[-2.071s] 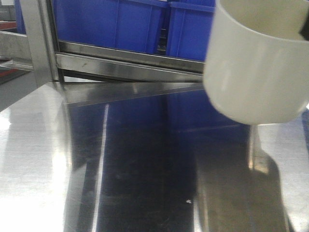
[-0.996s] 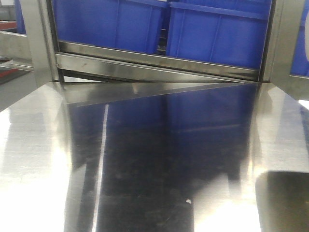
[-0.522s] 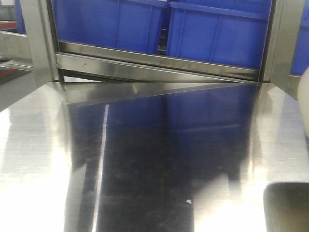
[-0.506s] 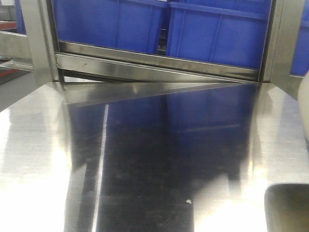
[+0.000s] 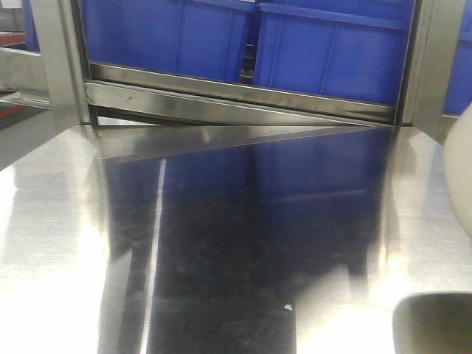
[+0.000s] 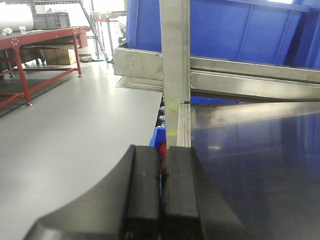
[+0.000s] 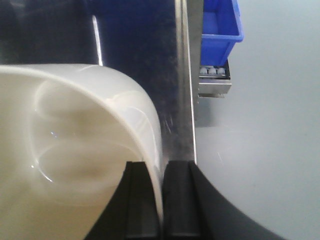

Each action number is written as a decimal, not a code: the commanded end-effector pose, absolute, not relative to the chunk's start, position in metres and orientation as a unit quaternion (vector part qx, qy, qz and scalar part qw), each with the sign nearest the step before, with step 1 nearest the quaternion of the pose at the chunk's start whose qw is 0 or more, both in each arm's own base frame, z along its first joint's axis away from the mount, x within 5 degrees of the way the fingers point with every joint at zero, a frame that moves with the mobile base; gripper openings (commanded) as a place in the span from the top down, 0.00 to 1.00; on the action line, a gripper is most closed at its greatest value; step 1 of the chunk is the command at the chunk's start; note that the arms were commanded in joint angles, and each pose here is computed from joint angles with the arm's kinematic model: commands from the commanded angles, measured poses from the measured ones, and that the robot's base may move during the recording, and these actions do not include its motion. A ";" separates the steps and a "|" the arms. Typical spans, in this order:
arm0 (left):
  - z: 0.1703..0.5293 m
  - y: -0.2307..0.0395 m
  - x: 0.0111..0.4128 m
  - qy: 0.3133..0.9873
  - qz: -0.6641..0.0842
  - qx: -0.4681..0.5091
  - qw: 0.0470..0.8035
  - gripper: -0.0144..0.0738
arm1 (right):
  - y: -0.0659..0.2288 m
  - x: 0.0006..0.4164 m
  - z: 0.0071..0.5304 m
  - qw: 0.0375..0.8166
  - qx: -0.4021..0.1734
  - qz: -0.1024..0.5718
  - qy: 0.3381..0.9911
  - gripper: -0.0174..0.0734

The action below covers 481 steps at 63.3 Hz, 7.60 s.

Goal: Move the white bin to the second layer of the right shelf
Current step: 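Back the base away from the table, holding the bin in the right gripper, then drive the base along the aisle past the blue-crate racks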

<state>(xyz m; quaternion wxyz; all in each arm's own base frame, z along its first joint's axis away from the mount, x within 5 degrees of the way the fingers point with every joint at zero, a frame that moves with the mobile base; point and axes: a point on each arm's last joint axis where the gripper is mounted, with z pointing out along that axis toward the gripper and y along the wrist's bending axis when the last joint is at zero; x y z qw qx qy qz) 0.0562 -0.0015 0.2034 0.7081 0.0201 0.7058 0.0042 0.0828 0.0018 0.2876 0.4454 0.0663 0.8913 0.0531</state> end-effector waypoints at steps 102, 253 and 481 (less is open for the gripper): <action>0.199 -0.001 0.057 0.684 0.003 0.015 0.729 0.74 | 0.004 0.079 0.325 0.504 0.063 0.060 0.859 0.74; 0.199 -0.001 0.057 0.684 0.003 0.015 0.729 0.74 | 0.004 0.079 0.325 0.504 0.063 0.060 0.859 0.74; 0.199 -0.001 0.057 0.684 0.003 0.015 0.729 0.74 | 0.004 0.079 0.325 0.504 0.063 0.060 0.859 0.74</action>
